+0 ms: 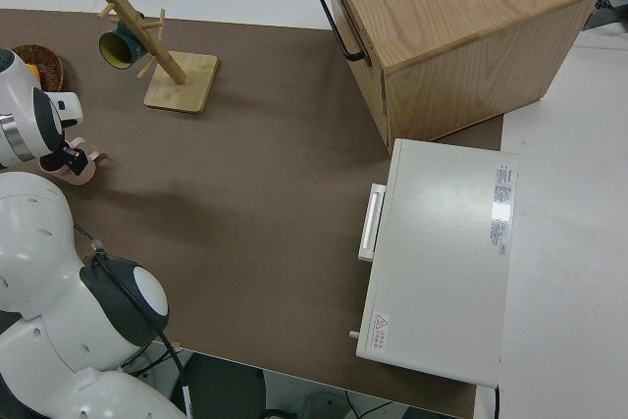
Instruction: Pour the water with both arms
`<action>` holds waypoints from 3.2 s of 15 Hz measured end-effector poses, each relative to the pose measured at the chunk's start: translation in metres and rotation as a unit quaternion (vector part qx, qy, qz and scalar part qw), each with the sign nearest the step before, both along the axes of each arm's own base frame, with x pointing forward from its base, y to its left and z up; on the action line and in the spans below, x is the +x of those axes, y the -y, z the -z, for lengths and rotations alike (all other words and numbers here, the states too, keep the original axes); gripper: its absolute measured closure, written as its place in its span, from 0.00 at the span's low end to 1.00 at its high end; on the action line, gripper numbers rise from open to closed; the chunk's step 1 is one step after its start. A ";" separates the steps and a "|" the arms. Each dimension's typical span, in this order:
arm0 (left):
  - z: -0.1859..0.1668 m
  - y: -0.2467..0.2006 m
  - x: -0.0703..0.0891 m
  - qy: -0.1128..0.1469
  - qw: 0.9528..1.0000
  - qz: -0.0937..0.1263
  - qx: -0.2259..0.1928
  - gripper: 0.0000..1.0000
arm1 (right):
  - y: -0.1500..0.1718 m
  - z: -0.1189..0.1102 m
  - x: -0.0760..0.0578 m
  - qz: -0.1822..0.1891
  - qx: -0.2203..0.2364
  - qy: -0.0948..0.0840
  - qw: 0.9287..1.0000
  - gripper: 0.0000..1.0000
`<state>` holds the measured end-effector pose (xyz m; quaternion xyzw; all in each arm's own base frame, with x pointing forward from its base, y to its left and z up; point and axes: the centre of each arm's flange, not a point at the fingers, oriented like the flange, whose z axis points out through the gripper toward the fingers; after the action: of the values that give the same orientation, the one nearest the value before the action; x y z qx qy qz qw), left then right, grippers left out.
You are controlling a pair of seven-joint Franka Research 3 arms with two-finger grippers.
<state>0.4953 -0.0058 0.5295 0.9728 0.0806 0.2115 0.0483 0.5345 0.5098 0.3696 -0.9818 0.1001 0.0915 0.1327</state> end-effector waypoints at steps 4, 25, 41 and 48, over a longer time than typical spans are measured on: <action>0.013 0.001 -0.003 -0.012 1.000 0.002 0.001 0.36 | 0.024 -0.018 0.018 0.031 -0.008 -0.012 0.999 0.01; 0.082 0.103 -0.088 -0.084 0.990 0.113 0.027 0.36 | 0.323 -0.178 0.076 -0.073 -0.090 0.038 0.993 0.01; 0.102 0.150 -0.103 -0.108 0.984 0.135 0.035 0.36 | 0.445 -0.191 0.085 -0.162 -0.136 0.139 0.968 0.00; 0.117 0.151 -0.095 -0.127 0.982 0.135 0.029 0.36 | 0.469 -0.195 0.081 -0.169 -0.139 0.140 0.966 0.01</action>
<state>0.4001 -0.1568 0.4128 0.9947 -0.0519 0.0802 0.0372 0.6150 0.0412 0.5643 -0.9963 -0.0748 -0.0404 -0.0094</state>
